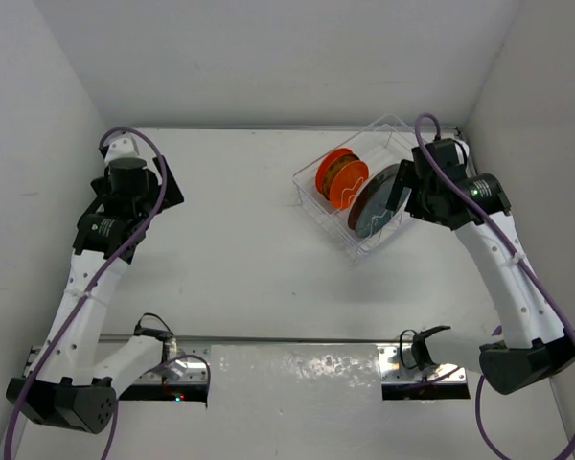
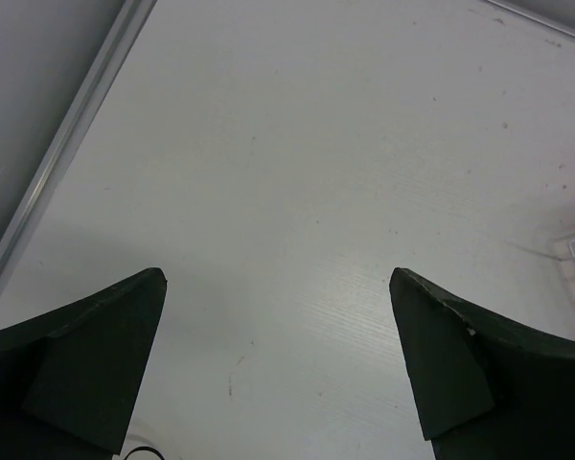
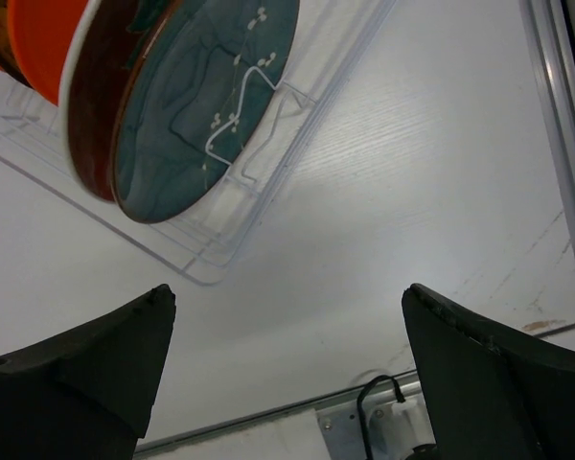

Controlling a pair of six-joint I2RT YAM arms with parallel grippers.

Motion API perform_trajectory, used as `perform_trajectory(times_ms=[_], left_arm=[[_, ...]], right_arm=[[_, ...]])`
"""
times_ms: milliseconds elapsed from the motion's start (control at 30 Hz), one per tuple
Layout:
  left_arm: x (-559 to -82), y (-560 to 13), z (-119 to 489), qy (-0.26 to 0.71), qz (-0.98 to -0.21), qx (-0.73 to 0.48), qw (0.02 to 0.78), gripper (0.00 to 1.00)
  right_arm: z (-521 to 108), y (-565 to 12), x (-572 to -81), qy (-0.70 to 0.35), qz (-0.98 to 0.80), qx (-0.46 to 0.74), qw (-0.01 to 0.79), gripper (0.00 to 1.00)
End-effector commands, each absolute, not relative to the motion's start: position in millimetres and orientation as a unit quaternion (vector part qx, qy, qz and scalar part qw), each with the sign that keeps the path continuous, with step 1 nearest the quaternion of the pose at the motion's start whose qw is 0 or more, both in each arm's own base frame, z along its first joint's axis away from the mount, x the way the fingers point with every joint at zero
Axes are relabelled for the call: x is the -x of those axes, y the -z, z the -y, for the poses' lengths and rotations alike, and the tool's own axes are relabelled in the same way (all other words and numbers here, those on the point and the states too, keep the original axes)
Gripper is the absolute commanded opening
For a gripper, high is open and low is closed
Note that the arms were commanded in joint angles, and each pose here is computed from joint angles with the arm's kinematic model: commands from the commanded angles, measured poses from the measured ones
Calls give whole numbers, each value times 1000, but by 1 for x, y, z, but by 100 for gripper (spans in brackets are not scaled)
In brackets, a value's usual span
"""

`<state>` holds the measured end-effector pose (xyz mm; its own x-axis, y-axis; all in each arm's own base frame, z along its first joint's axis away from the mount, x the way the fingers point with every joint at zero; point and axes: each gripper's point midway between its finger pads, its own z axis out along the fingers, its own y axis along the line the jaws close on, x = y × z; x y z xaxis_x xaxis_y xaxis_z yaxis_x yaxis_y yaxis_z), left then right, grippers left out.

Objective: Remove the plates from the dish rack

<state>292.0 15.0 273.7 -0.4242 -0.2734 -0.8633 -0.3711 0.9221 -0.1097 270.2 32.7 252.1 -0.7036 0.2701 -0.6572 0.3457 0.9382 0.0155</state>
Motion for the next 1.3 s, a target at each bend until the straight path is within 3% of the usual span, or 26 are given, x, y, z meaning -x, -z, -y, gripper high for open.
perform_trajectory(times_ms=[0,133,333,467,633,900,1000,1267], left_arm=[[-294,-288,-14,-45,-826,187,530,100],[-298,-289,-8,-34,-830,177,527,100],[-299,-292,-3,-27,-834,168,526,100],[-299,-290,2,-22,-839,159,521,100],[-296,-278,4,-22,-844,153,513,100],[-295,-267,10,-22,-852,139,505,100],[-298,-263,14,-23,-855,132,501,100],[-307,-264,26,-27,-861,114,495,100]], right_arm=[[-44,-271,-288,8,-902,-184,392,99],[-52,-277,-308,-17,-884,-218,414,99],[-44,-258,-340,-28,-860,-339,381,99],[-37,-239,-362,-43,-843,-398,358,92],[-46,-229,-392,-74,-827,-406,382,70],[-46,-213,-399,-78,-819,-419,384,67],[-48,-196,-399,-67,-830,-422,359,60],[-49,-172,-406,-52,-834,-430,341,28]])
